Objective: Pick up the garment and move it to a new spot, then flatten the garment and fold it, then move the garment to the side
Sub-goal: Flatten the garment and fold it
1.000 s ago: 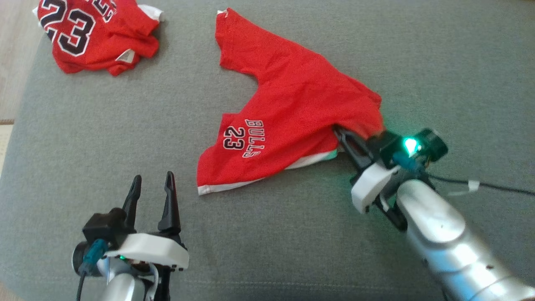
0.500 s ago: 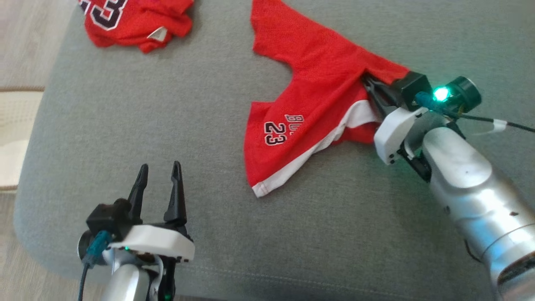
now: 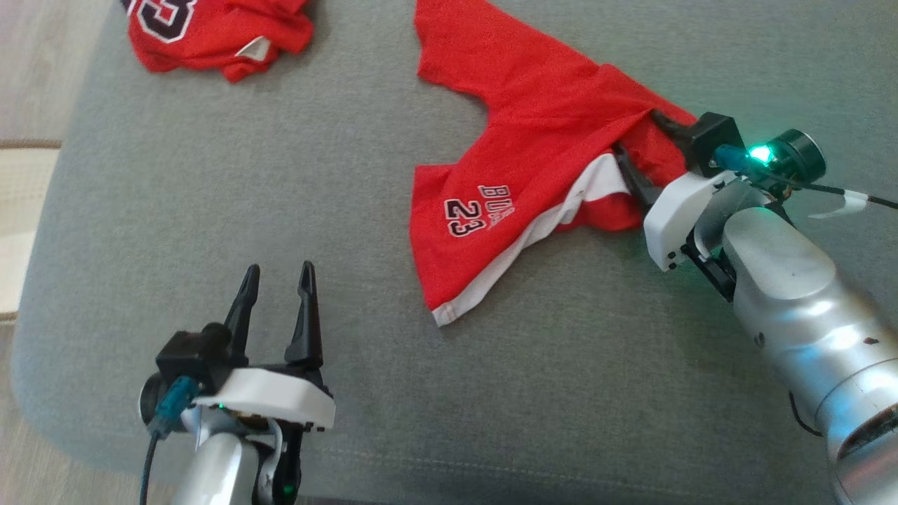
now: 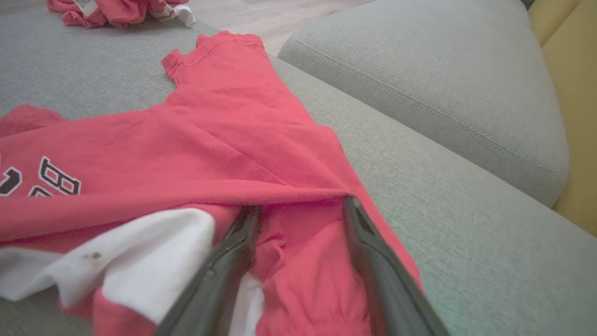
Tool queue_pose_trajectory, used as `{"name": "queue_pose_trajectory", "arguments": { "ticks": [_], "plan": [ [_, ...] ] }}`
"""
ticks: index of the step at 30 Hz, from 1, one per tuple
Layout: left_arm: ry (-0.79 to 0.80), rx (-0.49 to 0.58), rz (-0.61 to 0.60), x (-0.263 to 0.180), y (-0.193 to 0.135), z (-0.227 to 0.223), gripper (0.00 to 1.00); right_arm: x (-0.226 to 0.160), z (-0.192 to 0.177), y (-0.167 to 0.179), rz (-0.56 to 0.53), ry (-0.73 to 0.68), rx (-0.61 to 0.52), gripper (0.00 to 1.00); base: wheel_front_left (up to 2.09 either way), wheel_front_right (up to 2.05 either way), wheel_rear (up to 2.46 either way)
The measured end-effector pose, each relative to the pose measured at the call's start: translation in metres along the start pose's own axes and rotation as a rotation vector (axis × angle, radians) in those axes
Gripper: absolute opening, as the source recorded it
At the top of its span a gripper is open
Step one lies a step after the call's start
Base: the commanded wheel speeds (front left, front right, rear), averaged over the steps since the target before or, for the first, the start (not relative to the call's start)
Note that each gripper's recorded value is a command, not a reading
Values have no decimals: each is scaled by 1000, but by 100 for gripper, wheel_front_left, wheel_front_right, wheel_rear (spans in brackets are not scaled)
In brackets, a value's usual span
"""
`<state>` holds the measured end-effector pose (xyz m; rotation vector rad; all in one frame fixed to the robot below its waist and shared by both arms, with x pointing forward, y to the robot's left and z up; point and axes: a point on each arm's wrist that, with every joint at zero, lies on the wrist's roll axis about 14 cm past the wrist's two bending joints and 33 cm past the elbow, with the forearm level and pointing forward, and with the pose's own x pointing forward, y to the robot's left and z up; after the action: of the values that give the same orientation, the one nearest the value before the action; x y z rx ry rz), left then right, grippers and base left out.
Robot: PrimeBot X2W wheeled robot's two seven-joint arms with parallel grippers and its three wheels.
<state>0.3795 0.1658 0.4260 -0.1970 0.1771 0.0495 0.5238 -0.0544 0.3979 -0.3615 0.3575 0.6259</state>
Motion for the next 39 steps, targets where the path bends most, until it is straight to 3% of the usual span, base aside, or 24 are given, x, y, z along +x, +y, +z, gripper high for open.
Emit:
{"name": "queue_pose_trajectory", "arguments": {
  "ticks": [8,16,23,30,39],
  "plan": [
    [-27,12,-84,9,-25,8,100,-23,17,-25,-80,-77,50,100,0,0,0],
    [-80,15,-148,12,-47,25,100,-69,73,-73,-231,-298,114,100,0,0,0],
    [-134,12,-182,7,-59,43,100,-126,47,-92,-393,-357,213,100,0,0,0],
    [-135,9,-178,-16,-60,41,100,-170,13,-59,-481,-365,290,100,0,0,0],
    [-124,7,-163,-38,-56,35,100,-192,12,-20,-487,-396,301,100,0,0,0]
  ]
}}
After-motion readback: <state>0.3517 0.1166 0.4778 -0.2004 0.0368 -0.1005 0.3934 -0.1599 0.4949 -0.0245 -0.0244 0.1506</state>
